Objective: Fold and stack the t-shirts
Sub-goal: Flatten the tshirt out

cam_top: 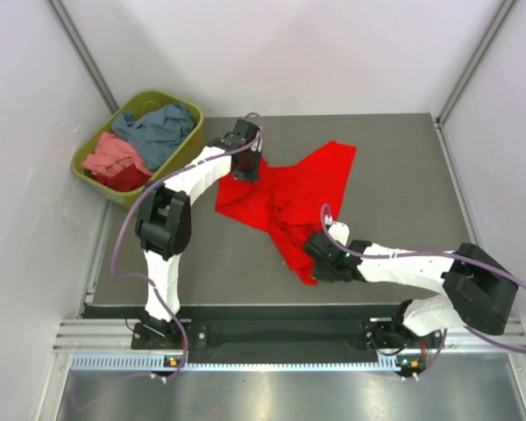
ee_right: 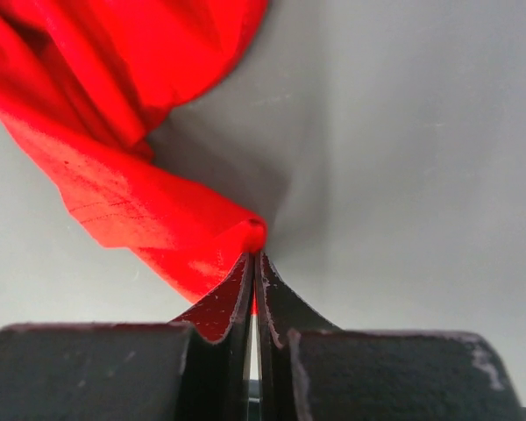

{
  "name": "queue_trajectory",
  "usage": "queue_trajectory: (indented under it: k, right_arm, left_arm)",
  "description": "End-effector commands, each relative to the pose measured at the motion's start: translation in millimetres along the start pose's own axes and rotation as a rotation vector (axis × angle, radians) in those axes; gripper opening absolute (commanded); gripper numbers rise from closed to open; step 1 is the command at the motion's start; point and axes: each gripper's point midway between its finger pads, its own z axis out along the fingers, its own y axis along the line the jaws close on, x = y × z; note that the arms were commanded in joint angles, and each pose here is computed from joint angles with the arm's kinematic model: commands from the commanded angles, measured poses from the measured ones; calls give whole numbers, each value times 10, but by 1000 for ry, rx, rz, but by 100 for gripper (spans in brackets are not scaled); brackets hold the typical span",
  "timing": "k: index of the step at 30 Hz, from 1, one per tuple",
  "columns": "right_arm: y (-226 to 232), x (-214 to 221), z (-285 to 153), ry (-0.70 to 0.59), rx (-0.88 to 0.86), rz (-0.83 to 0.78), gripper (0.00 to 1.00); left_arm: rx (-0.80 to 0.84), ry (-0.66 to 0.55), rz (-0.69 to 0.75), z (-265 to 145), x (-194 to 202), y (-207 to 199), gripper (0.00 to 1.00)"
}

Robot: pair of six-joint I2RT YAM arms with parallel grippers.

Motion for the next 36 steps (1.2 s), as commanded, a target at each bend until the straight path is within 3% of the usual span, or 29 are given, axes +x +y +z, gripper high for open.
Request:
queue_trajectory:
  k: [1,6,10,17,24,31,36]
  right_arm:
    - [35,-204,-127,-85,9,-27,0]
    - [-87,-1000,-533,-286,64,-23,0]
    - [-358,-1927,-1028,-460,94,36,0]
    - [-744,-2757,-2063,-691,270,5,0]
    - [-920,-2789,-3056,-854,237,9,0]
    - [-935,-2483,-4021,-1079,-82,60,0]
    - [-836,-2406,-4169,-1129,-200,38,0]
  left_arm:
    - [-20,-181,-117,-735,-586,2,0]
    - [-54,-264,-188,-1270,-946,76,0]
    - [10,-358,-287,-1735,-1272,69,0]
    - [95,-502,-366,-2581,-1358,28,0]
    - [112,-606,-425,-3460,-1150,82,0]
    - [216,-702,-467,-4335,-702,-2,0]
    - [318,-683,-492,-4427,-480,-139,0]
